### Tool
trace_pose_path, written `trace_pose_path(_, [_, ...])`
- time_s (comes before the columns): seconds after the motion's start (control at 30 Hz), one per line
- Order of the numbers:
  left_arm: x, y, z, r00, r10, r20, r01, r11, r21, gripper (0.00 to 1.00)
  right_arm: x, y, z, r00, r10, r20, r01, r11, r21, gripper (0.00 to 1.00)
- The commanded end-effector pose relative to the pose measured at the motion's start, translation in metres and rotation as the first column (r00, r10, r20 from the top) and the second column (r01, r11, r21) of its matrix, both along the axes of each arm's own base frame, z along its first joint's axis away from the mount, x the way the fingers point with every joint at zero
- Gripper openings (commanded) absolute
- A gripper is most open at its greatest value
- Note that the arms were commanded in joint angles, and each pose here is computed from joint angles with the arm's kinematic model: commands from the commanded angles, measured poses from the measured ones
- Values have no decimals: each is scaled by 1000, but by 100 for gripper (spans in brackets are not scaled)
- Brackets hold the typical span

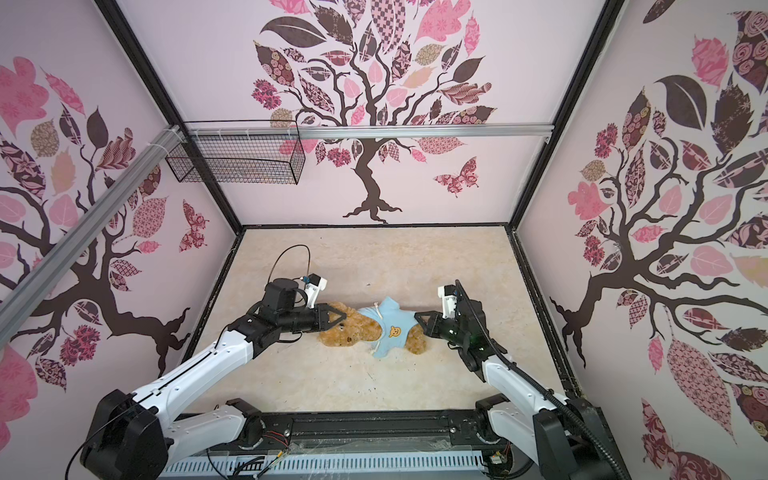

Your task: Dress the teddy bear

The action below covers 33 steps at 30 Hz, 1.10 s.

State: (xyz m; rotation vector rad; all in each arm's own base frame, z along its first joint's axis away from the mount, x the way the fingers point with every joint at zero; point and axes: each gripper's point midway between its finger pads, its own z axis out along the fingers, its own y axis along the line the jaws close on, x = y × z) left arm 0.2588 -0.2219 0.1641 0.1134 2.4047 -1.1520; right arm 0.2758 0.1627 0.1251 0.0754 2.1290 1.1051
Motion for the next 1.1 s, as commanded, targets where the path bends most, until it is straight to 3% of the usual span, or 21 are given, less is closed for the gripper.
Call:
trace_pose_path(0.0, [12,24,-6,992,124,-11,-124,992,11,0,11,-28,-22,988,-150,-46,148,988,-44,0])
trace_pose_path(0.17, [7,8,-6,998,49,-28,-49,999,-17,0,7,-3,-19,999,-16,-42,16,1000,8,0])
trace_pose_path(0.27, [3,-8,-11,998,-13,-65,13,1000,-8,0,6,13,-15,997,72,-28,-73,996,-59,2])
trace_pose_path(0.4, [0,-20,-26,978,-67,-195,67,998,-9,0,13,2,8,995,40,89,-24,984,-177,22])
trace_pose_path(0.5, [5,-25,-35,967,-64,-248,62,998,-17,0,14,-1,32,978,26,209,25,972,-235,27])
trace_pose_path(0.63, [16,-32,-43,955,-48,-294,41,999,-31,13,4,21,35,965,97,245,-29,964,-265,29])
trace_pose_path(0.8, [22,-29,-51,954,-11,-298,13,1000,2,44,-8,53,6,968,208,143,-169,955,-243,28])
trace_pose_path(0.93, [25,-15,-51,963,14,-270,9,996,83,59,1,72,-9,962,262,72,-242,947,-213,24])
trace_pose_path(1.07, [31,13,-47,974,81,-213,-37,979,201,70,26,78,-30,971,238,-12,-233,940,-247,18])
